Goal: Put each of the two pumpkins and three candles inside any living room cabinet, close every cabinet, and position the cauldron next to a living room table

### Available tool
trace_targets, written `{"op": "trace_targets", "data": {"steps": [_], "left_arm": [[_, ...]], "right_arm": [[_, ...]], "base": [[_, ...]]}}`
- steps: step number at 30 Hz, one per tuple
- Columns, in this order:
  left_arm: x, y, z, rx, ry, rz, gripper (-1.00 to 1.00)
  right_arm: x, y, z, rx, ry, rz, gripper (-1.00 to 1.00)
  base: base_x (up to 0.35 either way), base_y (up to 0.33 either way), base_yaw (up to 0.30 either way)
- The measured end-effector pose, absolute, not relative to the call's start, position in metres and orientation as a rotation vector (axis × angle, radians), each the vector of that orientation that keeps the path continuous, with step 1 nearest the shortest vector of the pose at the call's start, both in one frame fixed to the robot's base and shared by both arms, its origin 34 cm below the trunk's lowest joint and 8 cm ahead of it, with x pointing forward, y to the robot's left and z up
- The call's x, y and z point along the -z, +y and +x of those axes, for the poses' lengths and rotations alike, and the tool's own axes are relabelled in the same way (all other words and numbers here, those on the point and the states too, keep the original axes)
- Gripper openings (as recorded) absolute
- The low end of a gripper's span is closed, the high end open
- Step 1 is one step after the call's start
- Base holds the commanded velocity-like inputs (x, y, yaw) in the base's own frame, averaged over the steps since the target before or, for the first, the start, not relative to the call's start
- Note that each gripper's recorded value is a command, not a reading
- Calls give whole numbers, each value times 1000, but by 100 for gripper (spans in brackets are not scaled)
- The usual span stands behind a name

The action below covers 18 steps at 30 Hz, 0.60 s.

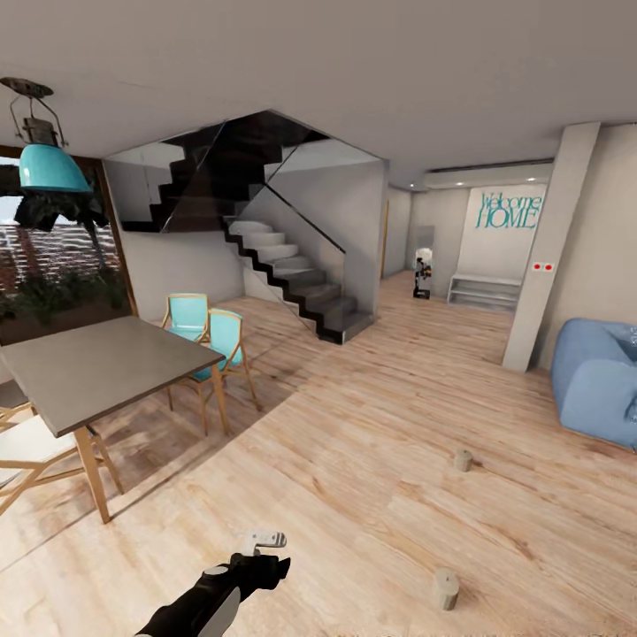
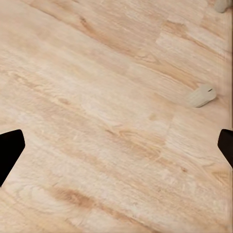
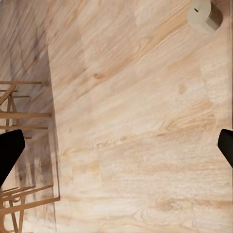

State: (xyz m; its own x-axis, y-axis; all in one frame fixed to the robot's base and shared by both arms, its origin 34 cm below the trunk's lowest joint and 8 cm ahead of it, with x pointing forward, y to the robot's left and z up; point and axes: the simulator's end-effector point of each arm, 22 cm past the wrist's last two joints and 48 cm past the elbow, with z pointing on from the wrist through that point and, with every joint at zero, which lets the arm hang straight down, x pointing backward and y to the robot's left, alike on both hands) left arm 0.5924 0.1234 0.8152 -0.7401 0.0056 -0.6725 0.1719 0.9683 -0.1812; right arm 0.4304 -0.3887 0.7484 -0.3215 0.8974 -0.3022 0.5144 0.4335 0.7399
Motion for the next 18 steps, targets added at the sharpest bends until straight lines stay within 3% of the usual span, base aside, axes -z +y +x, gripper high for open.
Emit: {"op": "trace_targets", "data": {"steps": [18], "left_arm": [[-805, 123, 588, 303, 2411, 123, 100]], "right_arm": [[-740, -390, 423, -675, 2004, 1203, 100]], "base": [[0, 0, -210]]}}
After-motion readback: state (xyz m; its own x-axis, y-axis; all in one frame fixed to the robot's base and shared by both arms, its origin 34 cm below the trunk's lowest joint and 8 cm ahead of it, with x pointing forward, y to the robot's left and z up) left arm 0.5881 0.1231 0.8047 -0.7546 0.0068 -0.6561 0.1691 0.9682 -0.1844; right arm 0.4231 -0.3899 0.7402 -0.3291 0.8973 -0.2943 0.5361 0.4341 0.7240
